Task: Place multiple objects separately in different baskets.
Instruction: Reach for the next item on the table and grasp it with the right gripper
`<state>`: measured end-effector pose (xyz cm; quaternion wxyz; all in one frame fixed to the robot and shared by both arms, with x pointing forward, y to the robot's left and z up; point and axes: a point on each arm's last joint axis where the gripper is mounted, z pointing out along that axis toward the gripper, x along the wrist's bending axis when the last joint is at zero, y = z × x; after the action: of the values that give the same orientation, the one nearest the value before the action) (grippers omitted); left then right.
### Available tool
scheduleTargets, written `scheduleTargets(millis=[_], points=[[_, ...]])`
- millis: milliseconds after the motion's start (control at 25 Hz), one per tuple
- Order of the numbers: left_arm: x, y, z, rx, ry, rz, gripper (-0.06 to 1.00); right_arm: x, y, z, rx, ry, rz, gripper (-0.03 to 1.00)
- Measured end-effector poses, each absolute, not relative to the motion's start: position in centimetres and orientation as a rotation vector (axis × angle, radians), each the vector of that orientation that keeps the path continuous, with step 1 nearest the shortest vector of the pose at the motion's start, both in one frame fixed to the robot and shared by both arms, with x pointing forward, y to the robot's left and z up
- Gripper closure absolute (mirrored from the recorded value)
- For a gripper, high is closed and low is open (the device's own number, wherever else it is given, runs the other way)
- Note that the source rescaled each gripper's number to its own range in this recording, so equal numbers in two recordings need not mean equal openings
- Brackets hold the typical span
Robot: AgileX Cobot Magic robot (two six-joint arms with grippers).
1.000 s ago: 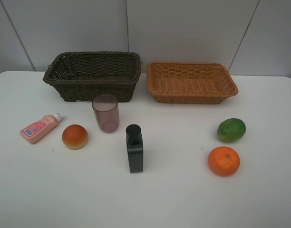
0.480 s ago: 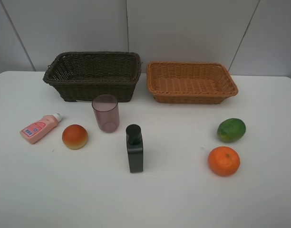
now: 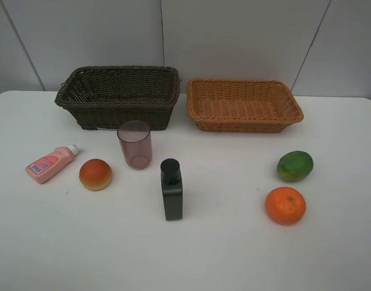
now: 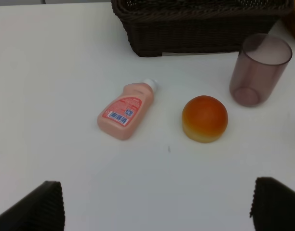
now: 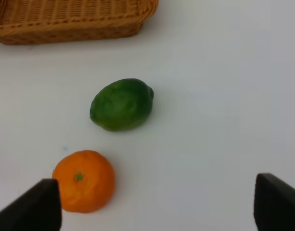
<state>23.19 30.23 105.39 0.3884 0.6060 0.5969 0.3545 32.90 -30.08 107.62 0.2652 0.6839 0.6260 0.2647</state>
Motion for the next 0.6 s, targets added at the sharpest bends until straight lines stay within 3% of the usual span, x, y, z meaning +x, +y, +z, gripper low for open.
scheduleTargets(millis=[320,600], points=[[23.2,30.2,105.4,1.541,1.518,0.902,-0.06,44.1,-28.4,104.9,2.030,1.971,0.437,0.20],[23.2,30.2,105.4,1.541,1.518,0.902,-0.06,48.7,-25.4,102.0,2.025,2.125,0.338,0.20]])
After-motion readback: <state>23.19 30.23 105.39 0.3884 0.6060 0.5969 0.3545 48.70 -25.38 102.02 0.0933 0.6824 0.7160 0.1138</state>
